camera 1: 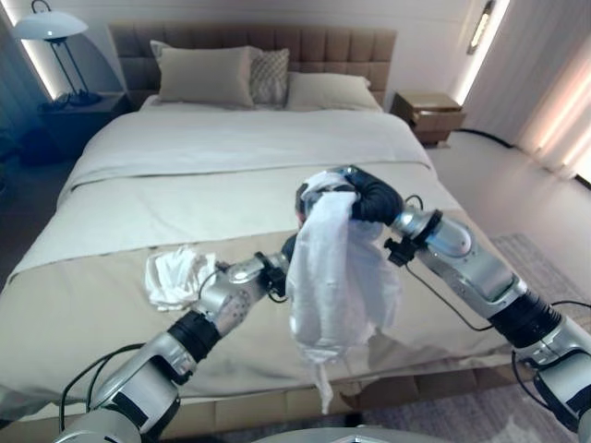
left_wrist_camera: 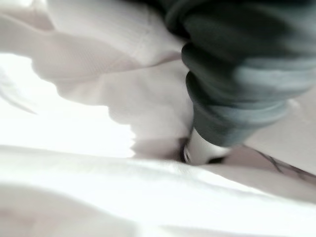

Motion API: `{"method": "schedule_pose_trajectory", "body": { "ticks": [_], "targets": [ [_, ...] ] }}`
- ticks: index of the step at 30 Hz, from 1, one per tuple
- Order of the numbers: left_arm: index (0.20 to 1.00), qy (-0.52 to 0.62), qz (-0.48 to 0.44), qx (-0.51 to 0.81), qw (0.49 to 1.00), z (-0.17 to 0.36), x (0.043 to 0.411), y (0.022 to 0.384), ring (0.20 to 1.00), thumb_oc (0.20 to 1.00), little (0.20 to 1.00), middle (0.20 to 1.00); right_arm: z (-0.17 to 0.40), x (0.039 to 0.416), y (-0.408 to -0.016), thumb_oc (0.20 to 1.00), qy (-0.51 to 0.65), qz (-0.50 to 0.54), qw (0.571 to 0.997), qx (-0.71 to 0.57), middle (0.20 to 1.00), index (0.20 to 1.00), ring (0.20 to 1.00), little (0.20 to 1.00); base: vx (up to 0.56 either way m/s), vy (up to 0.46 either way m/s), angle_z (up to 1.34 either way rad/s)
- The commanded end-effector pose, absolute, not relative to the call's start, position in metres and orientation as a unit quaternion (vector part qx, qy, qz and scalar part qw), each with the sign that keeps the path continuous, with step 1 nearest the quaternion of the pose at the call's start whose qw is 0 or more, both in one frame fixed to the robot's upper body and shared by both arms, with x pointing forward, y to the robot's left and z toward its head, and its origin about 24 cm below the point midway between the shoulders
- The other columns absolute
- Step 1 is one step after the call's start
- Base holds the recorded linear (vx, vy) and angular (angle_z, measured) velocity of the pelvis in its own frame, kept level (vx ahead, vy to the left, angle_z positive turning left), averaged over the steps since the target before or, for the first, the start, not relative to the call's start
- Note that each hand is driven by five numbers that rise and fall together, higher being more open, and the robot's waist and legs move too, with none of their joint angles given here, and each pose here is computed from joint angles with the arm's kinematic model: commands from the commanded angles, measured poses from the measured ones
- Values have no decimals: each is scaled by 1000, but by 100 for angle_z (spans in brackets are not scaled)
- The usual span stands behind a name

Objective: Pick up clothes into the bucket

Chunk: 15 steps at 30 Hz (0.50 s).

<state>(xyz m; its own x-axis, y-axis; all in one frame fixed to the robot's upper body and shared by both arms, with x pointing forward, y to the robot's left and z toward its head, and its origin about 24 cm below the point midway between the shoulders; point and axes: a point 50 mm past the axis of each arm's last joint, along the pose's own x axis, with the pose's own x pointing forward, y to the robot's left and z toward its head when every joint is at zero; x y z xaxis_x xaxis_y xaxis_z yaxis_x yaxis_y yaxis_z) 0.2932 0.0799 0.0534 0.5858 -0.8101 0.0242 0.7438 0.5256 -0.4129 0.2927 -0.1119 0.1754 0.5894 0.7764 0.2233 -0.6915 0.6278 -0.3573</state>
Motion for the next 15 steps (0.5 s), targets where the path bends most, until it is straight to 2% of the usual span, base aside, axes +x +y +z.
{"method": "schedule_pose_trajectory", "body": {
  "ticks": [1, 10, 12, 15],
  "targets": [
    [200, 41, -410, -227, 882, 64, 308, 92, 200, 200, 200, 200, 221, 293, -114, 200, -279, 398, 870, -84, 200, 200, 200, 200, 0, 0, 0],
    [200, 3, -326, -330, 886, 59, 295, 121, 200, 200, 200, 200, 188, 300, -160, 200, -237, 283, 927, -66, 200, 200, 200, 200, 0, 0, 0],
    [200, -14, -309, -341, 887, 63, 292, 128, 200, 200, 200, 200, 178, 302, -169, 1000, -224, 251, 940, -62, 1000, 1000, 1000, 1000, 0, 0, 0],
    [200, -23, -291, -351, 890, 62, 286, 135, 200, 200, 200, 200, 169, 302, -175, 1000, -210, 231, 949, -49, 1000, 1000, 1000, 1000, 0, 0, 0]
  ]
}}
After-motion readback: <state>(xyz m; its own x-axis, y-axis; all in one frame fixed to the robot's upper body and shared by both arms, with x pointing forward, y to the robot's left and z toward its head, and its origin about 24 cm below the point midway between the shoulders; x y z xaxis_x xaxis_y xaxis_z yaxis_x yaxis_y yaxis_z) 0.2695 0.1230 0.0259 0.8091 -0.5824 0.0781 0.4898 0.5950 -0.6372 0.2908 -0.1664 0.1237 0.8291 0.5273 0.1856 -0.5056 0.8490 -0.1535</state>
